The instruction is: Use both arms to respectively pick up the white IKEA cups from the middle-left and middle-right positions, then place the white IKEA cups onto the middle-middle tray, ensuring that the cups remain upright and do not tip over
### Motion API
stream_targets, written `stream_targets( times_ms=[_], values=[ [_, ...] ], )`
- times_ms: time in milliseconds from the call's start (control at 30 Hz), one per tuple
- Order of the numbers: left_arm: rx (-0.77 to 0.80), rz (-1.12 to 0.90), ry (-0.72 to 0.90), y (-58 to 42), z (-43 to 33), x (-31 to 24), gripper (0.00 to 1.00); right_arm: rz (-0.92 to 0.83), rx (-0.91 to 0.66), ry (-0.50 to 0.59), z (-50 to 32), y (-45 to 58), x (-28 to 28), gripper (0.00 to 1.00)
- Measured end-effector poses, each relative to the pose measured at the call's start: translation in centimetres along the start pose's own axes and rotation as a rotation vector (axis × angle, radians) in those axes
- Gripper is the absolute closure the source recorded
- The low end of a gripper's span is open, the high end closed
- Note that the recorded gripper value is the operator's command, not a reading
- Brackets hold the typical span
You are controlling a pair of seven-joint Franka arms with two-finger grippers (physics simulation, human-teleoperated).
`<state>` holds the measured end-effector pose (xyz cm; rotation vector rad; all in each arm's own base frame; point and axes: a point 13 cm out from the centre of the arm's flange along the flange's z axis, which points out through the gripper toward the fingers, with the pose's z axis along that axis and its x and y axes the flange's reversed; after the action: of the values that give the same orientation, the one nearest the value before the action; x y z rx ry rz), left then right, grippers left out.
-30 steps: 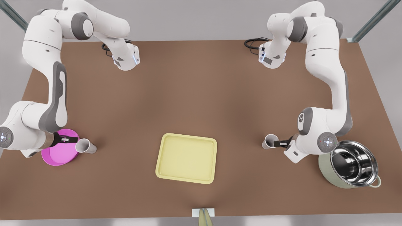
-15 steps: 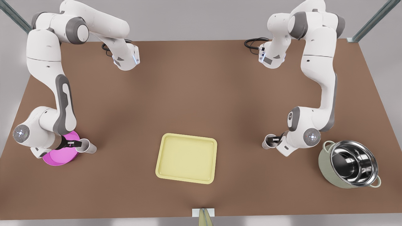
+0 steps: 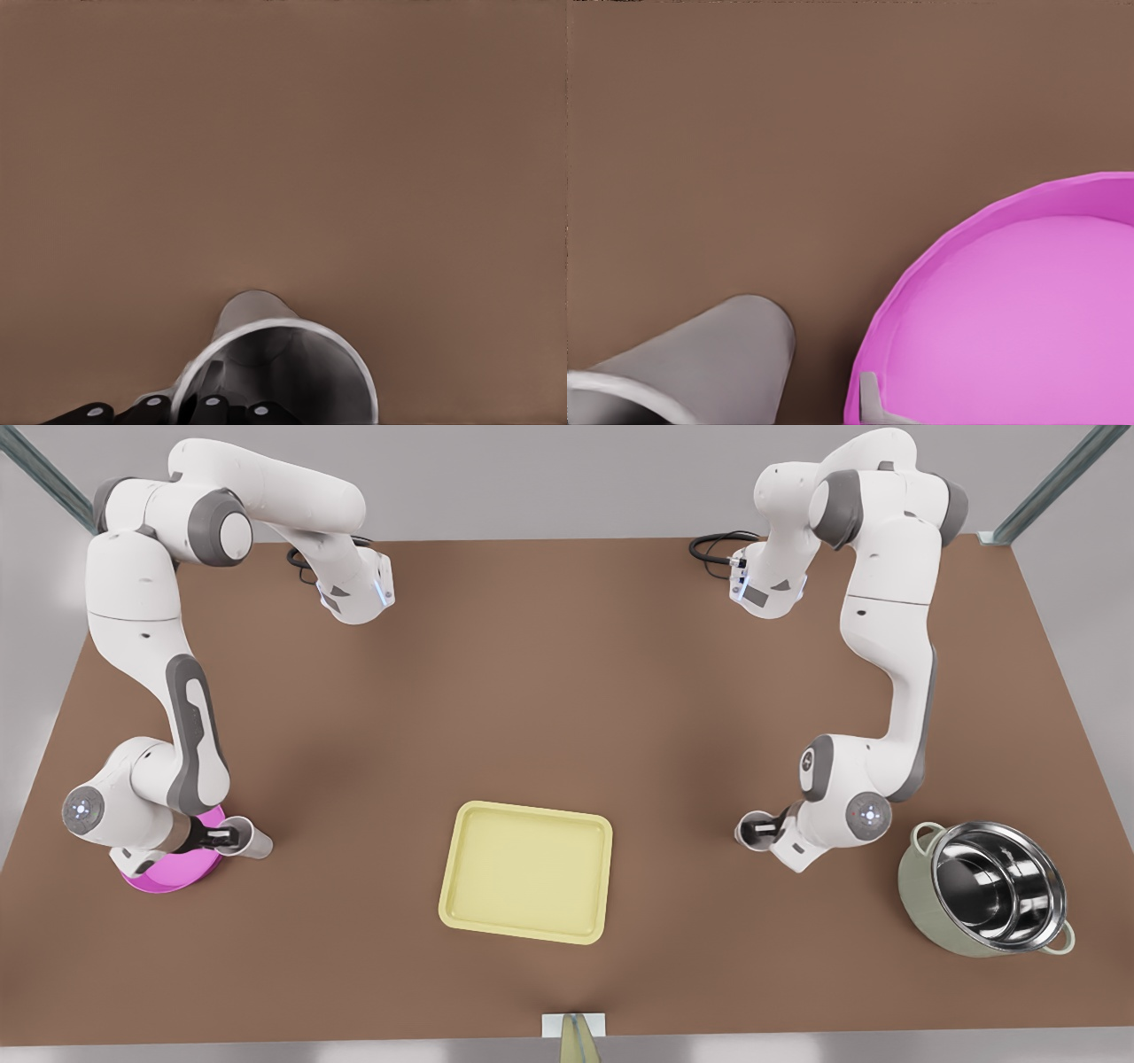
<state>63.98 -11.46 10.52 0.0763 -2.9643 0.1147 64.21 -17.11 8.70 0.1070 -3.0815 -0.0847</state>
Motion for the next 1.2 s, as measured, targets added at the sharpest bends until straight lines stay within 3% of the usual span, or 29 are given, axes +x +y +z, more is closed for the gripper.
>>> stream_targets(
  times_ms=[100, 200, 367, 600, 867, 900, 967, 1000, 1033, 1067, 1200],
  values=[
    [0.042, 0.053, -0.079, -6.6, -6.4, -4.0, 0.79, -0.023, -0.004, -0.009, -0.3, 0.2, -0.3, 0.79],
    [0.11, 0.136, -0.106, -17.3, -11.5, -2.4, 0.79, -0.047, 0.001, -0.018, -1.1, 0.6, -0.7, 0.79],
    [0.164, 0.227, -0.14, -32.8, -8.4, 0.2, 0.79, -0.143, -0.097, -0.059, -4.8, 9.5, -3.1, 0.79],
    [0.176, 0.123, -0.191, -35.9, -3.2, -1.4, 0.79, -0.363, -0.2, -0.05, -6.3, 34.0, -4.7, 0.79],
    [0.159, 0.03, -0.201, -35.3, 0.1, -2.3, 0.77, -0.354, -0.201, -0.042, -4.6, 49.0, -4.0, 0.79],
    [0.16, 0.021, -0.201, -35.3, 0.3, -2.3, 0.65, -0.345, -0.194, -0.042, -3.8, 50.1, -3.9, 0.79],
    [0.162, 0.004, -0.199, -35.3, 0.7, -2.4, 0.54, -0.312, -0.184, -0.036, -1.6, 51.5, -3.7, 0.79],
    [0.162, -0.004, -0.199, -35.3, 0.9, -2.4, 0.54, -0.292, -0.181, -0.037, -0.8, 51.9, -3.7, 0.79],
    [0.164, -0.012, -0.199, -35.3, 0.9, -2.4, 0.39, -0.27, -0.179, -0.038, -0.1, 52.1, -3.8, 0.79],
    [0.166, -0.018, -0.199, -35.3, 0.9, -2.5, 0.0, -0.247, -0.178, -0.041, 0.6, 52.2, -4.0, 0.79],
    [0.185, -0.036, -0.199, -35.5, 0.7, -2.6, 0.0, -0.167, -0.174, -0.059, 1.9, 52.2, -4.7, 0.79]
  ],
)
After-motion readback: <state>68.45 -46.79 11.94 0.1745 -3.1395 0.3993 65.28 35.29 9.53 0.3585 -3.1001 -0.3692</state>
